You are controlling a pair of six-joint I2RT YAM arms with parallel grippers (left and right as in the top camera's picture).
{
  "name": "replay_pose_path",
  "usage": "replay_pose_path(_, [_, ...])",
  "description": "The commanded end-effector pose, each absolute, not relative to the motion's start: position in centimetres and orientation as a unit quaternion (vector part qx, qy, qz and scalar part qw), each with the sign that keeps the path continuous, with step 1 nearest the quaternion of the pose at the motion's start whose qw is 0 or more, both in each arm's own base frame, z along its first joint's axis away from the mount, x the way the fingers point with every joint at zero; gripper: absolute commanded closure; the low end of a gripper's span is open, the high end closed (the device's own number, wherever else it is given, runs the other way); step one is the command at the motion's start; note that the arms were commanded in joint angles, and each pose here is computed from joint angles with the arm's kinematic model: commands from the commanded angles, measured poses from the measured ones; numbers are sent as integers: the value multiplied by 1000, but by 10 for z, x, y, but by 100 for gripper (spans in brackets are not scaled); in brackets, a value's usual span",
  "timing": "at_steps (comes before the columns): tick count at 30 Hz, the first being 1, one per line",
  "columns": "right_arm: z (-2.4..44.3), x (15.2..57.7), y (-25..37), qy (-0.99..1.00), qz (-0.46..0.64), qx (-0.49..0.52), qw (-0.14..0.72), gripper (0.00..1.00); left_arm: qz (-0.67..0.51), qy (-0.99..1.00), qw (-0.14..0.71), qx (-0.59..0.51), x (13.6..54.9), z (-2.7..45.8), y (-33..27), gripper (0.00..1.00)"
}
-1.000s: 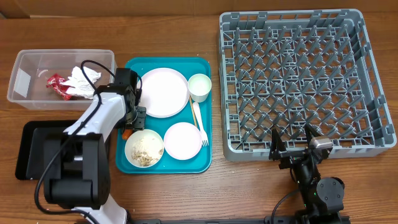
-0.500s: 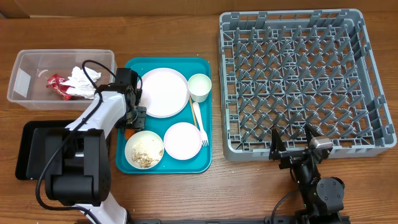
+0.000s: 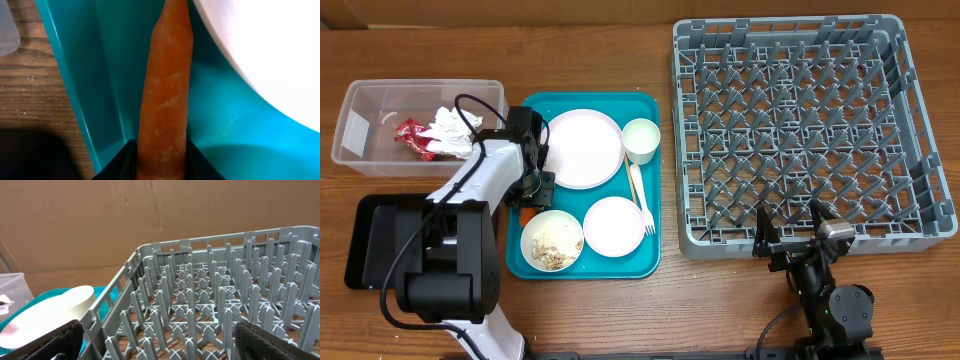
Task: Sort waste into correct bins and load items into the dishwasher rack
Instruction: 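Lower the left gripper and grasp the orange carrot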
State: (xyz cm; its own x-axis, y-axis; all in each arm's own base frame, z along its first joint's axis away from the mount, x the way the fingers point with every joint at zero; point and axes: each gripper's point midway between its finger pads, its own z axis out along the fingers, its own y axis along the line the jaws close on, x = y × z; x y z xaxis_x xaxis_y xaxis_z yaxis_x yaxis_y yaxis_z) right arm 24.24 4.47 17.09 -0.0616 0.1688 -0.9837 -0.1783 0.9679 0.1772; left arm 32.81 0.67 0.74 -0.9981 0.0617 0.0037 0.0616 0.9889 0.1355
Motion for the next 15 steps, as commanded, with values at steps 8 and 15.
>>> replay_pose_path(8, [169, 242, 45, 716, 126, -5, 687, 0, 72, 997, 16, 32, 352, 38, 9, 96])
replay_pose_path(15, [169, 242, 45, 716, 126, -5, 687, 0, 69, 997, 2, 17, 353, 71, 8, 96])
